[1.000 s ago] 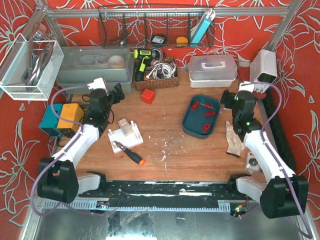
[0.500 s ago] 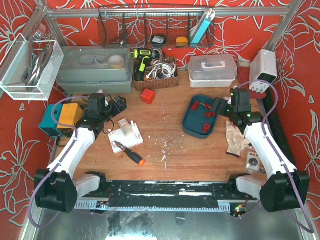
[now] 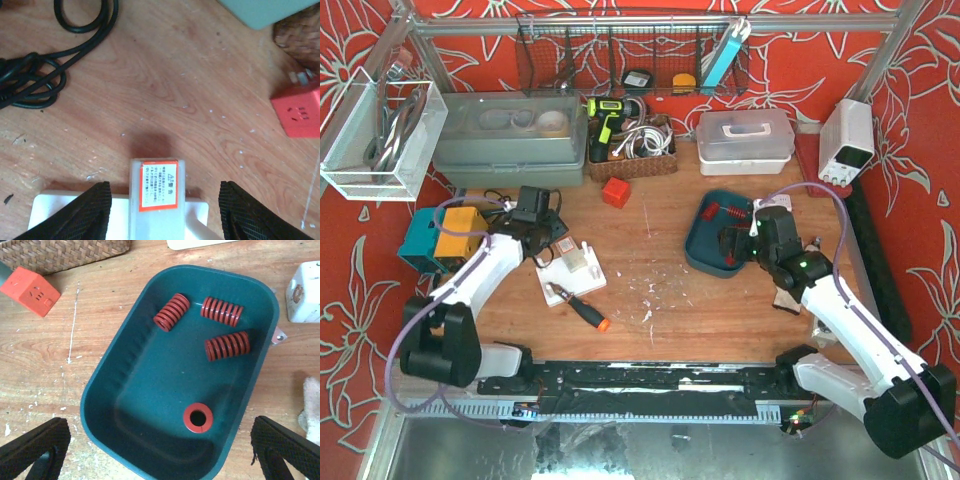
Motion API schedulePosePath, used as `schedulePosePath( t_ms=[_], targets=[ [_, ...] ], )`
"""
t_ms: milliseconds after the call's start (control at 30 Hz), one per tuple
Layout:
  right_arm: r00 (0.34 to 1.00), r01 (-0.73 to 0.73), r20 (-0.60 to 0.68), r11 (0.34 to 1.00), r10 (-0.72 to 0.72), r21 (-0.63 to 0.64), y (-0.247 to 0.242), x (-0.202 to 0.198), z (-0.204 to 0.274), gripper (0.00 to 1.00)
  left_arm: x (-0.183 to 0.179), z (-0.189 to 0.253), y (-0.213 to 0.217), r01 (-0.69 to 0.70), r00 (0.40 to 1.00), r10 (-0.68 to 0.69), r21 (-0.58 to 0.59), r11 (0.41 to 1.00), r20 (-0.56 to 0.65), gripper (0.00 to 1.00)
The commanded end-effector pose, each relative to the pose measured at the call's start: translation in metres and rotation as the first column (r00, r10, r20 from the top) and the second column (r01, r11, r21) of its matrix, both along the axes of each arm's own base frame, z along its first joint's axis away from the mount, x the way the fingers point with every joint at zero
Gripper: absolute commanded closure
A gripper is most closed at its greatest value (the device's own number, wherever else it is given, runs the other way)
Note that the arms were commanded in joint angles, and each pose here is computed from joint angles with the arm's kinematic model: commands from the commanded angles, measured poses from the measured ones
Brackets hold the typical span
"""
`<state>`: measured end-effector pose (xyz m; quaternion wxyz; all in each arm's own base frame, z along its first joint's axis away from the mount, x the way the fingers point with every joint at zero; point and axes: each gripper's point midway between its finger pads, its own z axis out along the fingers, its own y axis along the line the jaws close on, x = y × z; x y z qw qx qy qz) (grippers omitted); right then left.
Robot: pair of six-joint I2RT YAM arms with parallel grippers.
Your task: Install the large spring
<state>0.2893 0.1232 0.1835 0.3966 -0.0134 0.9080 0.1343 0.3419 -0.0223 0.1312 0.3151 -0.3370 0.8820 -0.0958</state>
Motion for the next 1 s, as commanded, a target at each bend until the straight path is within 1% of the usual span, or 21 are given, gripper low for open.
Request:
schedulePosePath(
  t_ms=[0,167,267,400,467,533,633,767,967],
  targets=[
    [0.998,0.046,0.050,0.999,-0.045,-0.018,-0.008,0.002,0.002,0.01,0.003,-0.013,0.008,-0.050,0.995,0.055,0.065,0.997,-0.078,0.40],
    [0.996,0.042,0.084,0.999,-0.042,-0.005,-0.005,0.002,0.002,0.01,0.010,-0.028,0.011,-0.038,0.987,0.060,0.142,0.989,-0.150,0.37],
    [0.996,0.047,0.081,0.999,-0.045,-0.015,-0.005,0.003,-0.001,0.01,0.012,-0.037,0.010,-0.019,0.978,0.052,0.162,0.987,-0.203,0.35],
    [0.996,0.039,0.076,0.999,-0.038,-0.020,-0.002,0.004,-0.003,0.01,0.011,-0.049,0.003,0.027,0.966,0.018,0.169,0.985,-0.259,0.24],
    [0.996,0.039,0.078,0.999,-0.037,-0.022,-0.002,0.004,-0.003,0.01,0.013,-0.053,-0.003,0.062,0.962,-0.016,0.163,0.985,-0.271,0.20],
    [0.996,0.041,0.084,0.999,-0.039,-0.022,-0.002,0.003,-0.001,0.01,0.015,-0.055,-0.008,0.089,0.958,-0.039,0.167,0.982,-0.285,0.19],
    [0.995,0.047,0.095,0.999,-0.044,-0.026,-0.004,0.002,0.001,0.01,0.015,-0.060,-0.012,0.106,0.952,-0.049,0.173,0.979,-0.303,0.22],
    [0.993,0.054,0.109,0.998,-0.051,-0.025,-0.006,0.001,0.004,0.01,0.013,-0.072,-0.012,0.104,0.940,-0.039,0.175,0.979,-0.339,0.24],
    [0.993,0.051,0.112,0.998,-0.048,-0.022,-0.006,0.001,0.005,0.01,0.014,-0.086,-0.015,0.101,0.929,-0.033,0.167,0.981,-0.370,0.24]
  ],
)
